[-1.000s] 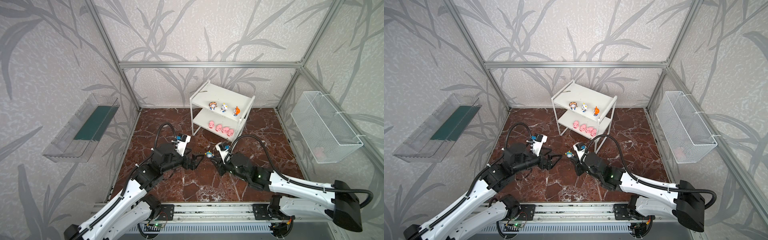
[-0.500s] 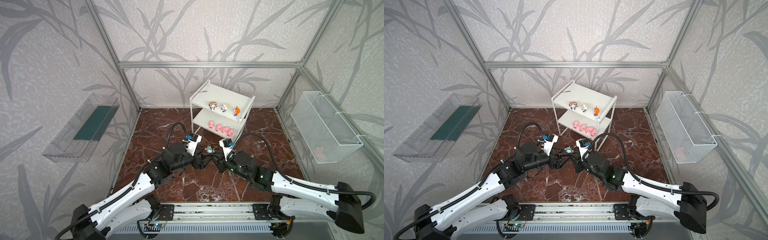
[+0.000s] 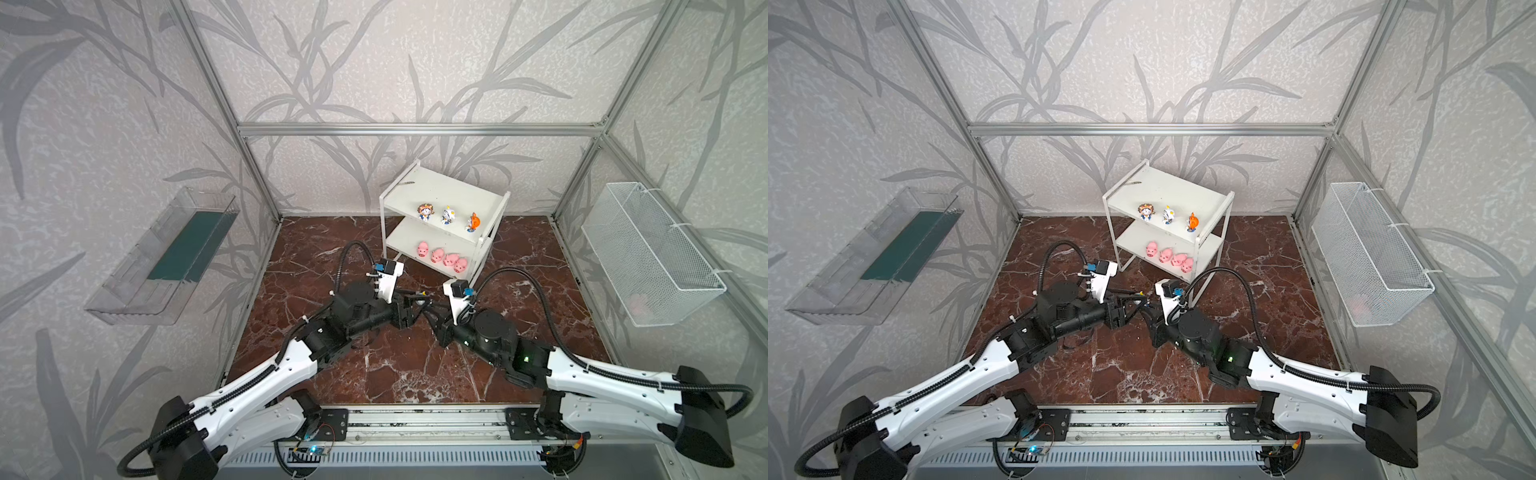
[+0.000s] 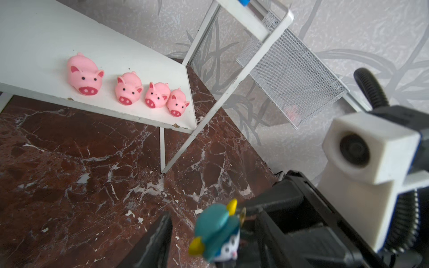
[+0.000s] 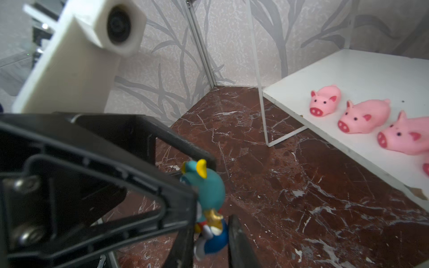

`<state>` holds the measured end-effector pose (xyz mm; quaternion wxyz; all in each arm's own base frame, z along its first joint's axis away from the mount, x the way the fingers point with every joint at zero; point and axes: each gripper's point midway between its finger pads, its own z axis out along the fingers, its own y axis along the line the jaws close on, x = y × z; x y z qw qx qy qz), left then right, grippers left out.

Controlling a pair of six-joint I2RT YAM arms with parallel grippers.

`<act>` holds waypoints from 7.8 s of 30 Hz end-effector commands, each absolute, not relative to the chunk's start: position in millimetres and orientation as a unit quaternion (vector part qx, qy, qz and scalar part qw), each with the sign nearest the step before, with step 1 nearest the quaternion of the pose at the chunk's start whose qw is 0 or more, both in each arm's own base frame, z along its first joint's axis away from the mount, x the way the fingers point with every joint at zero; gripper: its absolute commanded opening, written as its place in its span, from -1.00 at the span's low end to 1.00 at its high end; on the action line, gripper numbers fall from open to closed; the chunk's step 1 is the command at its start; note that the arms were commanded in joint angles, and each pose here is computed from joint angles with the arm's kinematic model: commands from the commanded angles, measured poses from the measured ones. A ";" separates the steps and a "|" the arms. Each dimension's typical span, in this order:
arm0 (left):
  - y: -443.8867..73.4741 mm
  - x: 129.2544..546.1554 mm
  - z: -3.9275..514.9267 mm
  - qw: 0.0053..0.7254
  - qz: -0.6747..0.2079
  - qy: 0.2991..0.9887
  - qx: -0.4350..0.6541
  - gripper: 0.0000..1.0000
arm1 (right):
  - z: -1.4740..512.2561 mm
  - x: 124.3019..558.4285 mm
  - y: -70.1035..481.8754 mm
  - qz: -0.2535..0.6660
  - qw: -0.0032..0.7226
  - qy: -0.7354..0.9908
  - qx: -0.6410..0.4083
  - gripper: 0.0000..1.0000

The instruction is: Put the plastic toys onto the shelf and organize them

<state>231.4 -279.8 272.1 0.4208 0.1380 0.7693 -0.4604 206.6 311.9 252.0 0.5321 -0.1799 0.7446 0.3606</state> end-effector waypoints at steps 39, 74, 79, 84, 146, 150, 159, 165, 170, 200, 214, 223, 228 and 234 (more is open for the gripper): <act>-271.3 239.0 266.0 0.372 -0.394 0.840 0.019 -0.02 | 260.2 213.2 326.2 0.216 0.641 0.713 -0.185 -0.85; -242.2 256.7 309.2 0.456 -0.274 0.842 0.092 -0.51 | 252.7 194.2 313.8 0.230 0.613 0.717 -0.239 0.56; -235.5 270.6 336.6 0.464 -0.229 0.844 0.143 -0.53 | 260.0 169.3 303.8 0.258 0.603 0.686 -0.316 0.76; -232.4 294.4 368.0 0.472 -0.213 0.840 0.165 -0.54 | 267.9 156.4 280.4 0.244 0.595 0.676 -0.359 0.82; -248.2 456.4 386.9 0.462 -0.137 0.858 0.176 -0.43 | 325.0 134.5 196.4 0.210 0.651 0.624 -0.377 0.98; -249.2 456.8 386.3 0.462 -0.138 0.858 0.177 -0.40 | 330.5 133.8 192.7 0.205 0.653 0.622 -0.380 0.98; -250.4 458.3 386.0 0.462 -0.139 0.858 0.178 -0.21 | 329.7 133.5 190.2 0.206 0.653 0.623 -0.378 0.98; -250.4 458.1 386.3 0.462 -0.141 0.857 0.178 -0.10 | 326.8 134.4 191.2 0.202 0.652 0.625 -0.380 0.98; -250.2 458.2 388.7 0.465 -0.141 0.856 0.177 -0.01 | 325.8 134.5 191.7 0.202 0.651 0.625 -0.379 0.98; -174.0 421.7 439.3 0.542 -0.101 0.828 0.101 0.71 | 278.0 207.3 159.0 0.057 0.581 0.783 -0.216 0.98; -9.6 364.1 302.9 0.518 0.091 0.841 -0.131 0.99 | 167.8 288.1 28.6 -0.029 0.443 0.892 0.080 0.98; 55.1 344.2 197.3 0.472 0.188 0.835 -0.211 0.99 | 134.4 363.6 1.7 -0.136 0.443 0.883 0.080 0.98; 63.0 345.8 144.9 0.498 0.206 0.821 -0.188 0.99 | 102.7 404.7 -12.0 -0.169 0.413 0.890 0.093 0.98; 74.5 342.9 110.0 0.488 0.222 0.824 -0.185 0.98 | 79.1 424.3 -23.2 -0.216 0.394 0.891 0.072 0.98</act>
